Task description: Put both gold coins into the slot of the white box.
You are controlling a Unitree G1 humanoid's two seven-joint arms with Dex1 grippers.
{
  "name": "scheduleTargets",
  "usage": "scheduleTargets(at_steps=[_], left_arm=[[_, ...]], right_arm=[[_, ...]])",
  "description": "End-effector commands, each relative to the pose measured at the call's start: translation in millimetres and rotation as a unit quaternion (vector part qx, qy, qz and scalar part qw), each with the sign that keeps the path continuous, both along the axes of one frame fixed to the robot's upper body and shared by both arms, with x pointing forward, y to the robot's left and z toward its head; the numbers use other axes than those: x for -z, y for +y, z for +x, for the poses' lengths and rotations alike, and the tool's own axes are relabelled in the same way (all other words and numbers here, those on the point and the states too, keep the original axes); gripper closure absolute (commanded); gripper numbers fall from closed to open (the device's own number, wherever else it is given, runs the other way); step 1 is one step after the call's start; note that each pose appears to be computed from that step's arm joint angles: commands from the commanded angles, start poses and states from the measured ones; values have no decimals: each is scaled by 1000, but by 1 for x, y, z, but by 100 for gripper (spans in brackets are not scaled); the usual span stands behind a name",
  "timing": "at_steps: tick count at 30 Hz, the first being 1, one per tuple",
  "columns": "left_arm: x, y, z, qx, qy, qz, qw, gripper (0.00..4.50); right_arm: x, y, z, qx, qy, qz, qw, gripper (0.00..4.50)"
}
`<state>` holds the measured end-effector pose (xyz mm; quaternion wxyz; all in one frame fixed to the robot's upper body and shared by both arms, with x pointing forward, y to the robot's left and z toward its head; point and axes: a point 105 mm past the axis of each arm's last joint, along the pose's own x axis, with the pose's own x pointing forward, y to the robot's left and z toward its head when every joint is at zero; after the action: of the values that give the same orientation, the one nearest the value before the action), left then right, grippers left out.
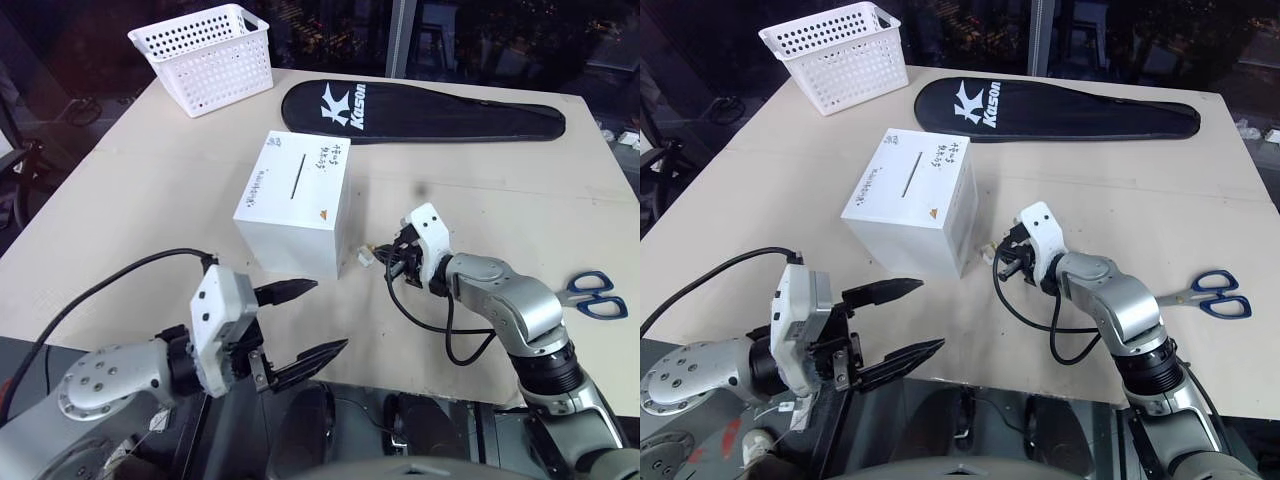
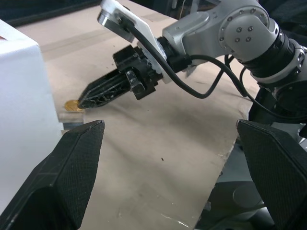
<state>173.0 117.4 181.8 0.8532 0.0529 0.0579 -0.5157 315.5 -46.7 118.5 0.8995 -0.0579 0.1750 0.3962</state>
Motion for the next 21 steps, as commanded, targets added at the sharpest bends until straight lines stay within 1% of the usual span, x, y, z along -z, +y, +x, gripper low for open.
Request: scheduleTargets(at_steps=[1, 18, 21], left_arm=[[-11, -6, -5, 16, -24, -5, 1000, 0], [-10, 0, -1, 11, -19, -15, 1000, 0], [-13, 9, 8, 3, -10, -34, 999, 0]], right_arm=[[-18, 0, 0, -3, -31, 14, 999, 444], [-25, -11, 4, 21, -40, 24, 999, 444], [-32, -24, 3, 32, -46, 32, 998, 444]])
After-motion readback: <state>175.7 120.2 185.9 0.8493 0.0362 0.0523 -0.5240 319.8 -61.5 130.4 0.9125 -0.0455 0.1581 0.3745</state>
